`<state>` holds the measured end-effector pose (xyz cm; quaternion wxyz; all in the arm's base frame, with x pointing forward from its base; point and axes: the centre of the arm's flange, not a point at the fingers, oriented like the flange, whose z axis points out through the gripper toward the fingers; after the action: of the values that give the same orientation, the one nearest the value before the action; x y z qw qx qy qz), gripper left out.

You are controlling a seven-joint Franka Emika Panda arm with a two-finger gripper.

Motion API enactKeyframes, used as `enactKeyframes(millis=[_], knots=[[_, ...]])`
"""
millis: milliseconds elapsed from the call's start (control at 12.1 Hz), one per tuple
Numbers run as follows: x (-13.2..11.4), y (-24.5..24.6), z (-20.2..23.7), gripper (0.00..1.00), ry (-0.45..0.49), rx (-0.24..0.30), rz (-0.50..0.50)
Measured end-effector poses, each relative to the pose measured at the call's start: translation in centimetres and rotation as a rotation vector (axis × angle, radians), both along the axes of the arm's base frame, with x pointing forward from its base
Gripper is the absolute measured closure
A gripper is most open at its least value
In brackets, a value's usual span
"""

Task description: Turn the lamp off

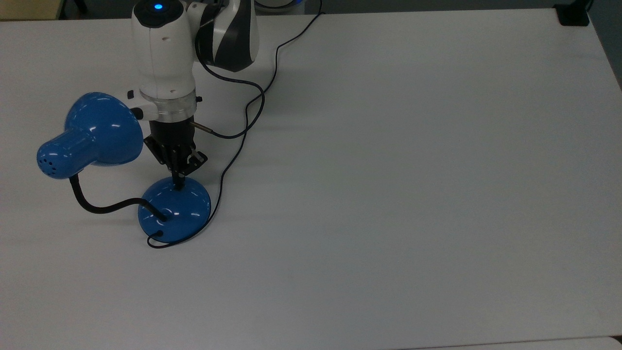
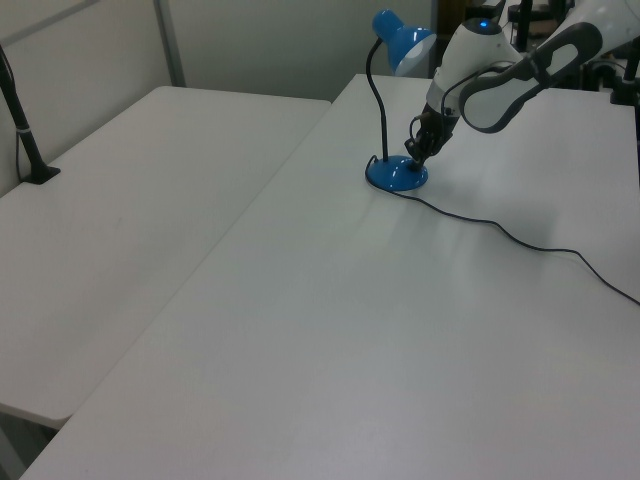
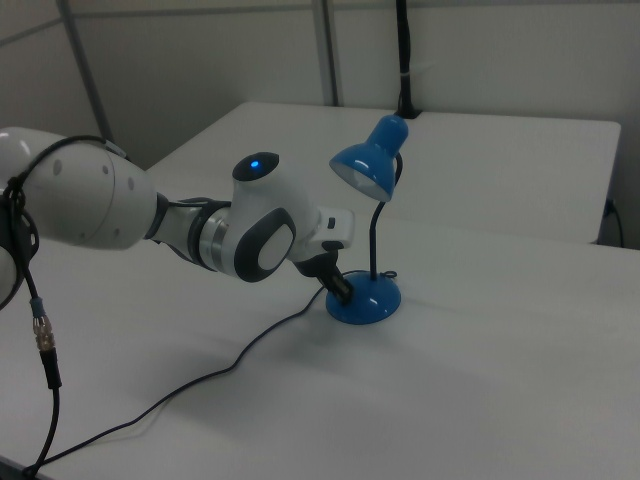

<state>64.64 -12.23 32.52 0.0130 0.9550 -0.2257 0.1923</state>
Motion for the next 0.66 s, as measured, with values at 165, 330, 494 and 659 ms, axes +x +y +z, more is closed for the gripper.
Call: enactKeyframes(millis=[165, 330, 494, 659], knots=[[0.0, 0.0, 0.0, 0.99, 0.001, -0.004, 0.006], [-0.1, 0.0, -0.1, 0.99, 0.018, -0.002, 0.007], [-0.8, 0.3, -0.3, 0.99, 0.100, 0.008, 0.009], [-1.2, 2.7, 2.0, 0.98, 0.173, 0.015, 0.045]])
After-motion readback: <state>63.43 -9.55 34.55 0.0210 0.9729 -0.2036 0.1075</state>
